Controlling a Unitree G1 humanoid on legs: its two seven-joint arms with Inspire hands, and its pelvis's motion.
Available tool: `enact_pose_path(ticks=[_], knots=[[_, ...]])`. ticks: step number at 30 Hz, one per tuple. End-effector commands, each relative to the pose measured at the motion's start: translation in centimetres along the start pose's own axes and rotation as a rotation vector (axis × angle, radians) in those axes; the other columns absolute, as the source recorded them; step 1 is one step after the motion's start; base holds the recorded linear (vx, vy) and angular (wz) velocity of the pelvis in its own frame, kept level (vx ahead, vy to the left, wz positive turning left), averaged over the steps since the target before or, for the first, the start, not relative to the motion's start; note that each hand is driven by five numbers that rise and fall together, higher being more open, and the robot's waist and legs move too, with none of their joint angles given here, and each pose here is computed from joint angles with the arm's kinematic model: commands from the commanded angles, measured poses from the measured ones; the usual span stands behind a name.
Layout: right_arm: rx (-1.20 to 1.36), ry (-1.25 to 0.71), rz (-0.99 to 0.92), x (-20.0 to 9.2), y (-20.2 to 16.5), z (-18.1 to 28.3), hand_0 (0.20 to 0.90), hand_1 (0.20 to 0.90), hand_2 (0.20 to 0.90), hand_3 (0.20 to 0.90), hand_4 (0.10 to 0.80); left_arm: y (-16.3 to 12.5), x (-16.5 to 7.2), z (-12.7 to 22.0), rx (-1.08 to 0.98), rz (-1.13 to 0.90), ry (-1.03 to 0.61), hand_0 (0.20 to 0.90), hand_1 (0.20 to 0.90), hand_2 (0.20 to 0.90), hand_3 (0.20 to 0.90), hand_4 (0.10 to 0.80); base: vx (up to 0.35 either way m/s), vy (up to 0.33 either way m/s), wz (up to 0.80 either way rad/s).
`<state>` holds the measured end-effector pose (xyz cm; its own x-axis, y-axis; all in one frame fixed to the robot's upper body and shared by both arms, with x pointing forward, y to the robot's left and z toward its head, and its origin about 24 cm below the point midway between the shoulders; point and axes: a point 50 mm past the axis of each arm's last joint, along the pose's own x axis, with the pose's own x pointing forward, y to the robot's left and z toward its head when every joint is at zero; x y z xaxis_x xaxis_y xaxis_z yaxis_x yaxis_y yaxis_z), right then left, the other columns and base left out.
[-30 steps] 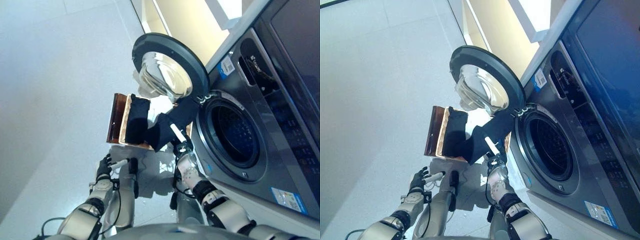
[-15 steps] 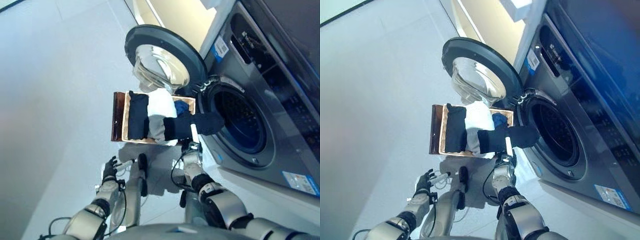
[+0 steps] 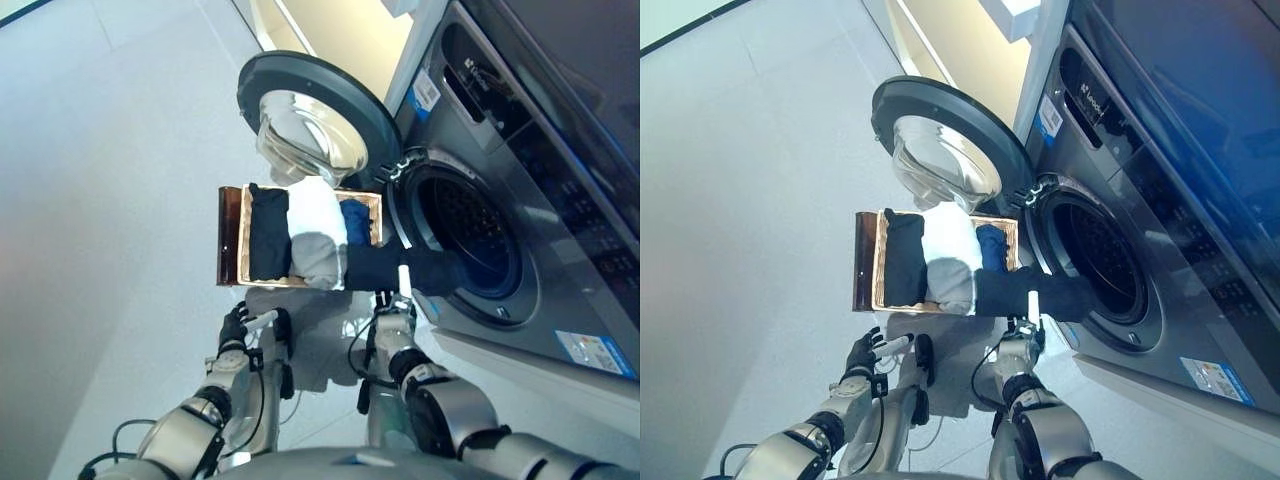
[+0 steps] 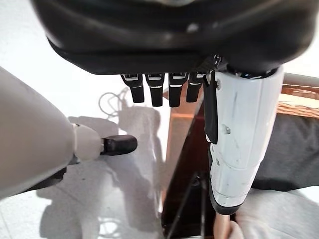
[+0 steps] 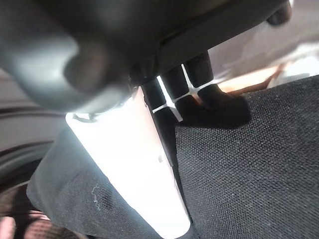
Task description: Pick up the clothes and place them into the washing machine
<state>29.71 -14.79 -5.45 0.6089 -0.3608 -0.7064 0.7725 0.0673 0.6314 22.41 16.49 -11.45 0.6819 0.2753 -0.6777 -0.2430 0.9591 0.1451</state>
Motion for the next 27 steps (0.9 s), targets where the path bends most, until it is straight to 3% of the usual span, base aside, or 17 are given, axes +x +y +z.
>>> enact_pose_path(ticks=[1, 16, 27], knots=[[0.177, -0.152, 0.188, -0.5, 7.1, 4.2, 0.200, 0.200, 0.200, 0.200, 0.300, 0.0, 0.3, 1.6, -0.002, -0.005, -0.072, 0.900, 0.900, 0.900, 0.900, 0.800, -0.004, 0.005, 0.03], [0.410, -0.381, 0.332, -1.7, 13.8, 14.8, 0.200, 0.200, 0.200, 0.200, 0.300, -0.4, 0.0, 2.1, -0.034, -0.088, -0.135, 0.900, 0.900, 0.900, 0.900, 0.800, 0.003, 0.001, 0.02], [0.541, -0.526, 0.352, -3.5, 15.6, 21.4, 0.200, 0.200, 0.200, 0.200, 0.300, -0.8, -0.1, 2.7, -0.063, -0.124, -0.167, 0.900, 0.900, 0.900, 0.900, 0.800, 0.001, 0.001, 0.01]])
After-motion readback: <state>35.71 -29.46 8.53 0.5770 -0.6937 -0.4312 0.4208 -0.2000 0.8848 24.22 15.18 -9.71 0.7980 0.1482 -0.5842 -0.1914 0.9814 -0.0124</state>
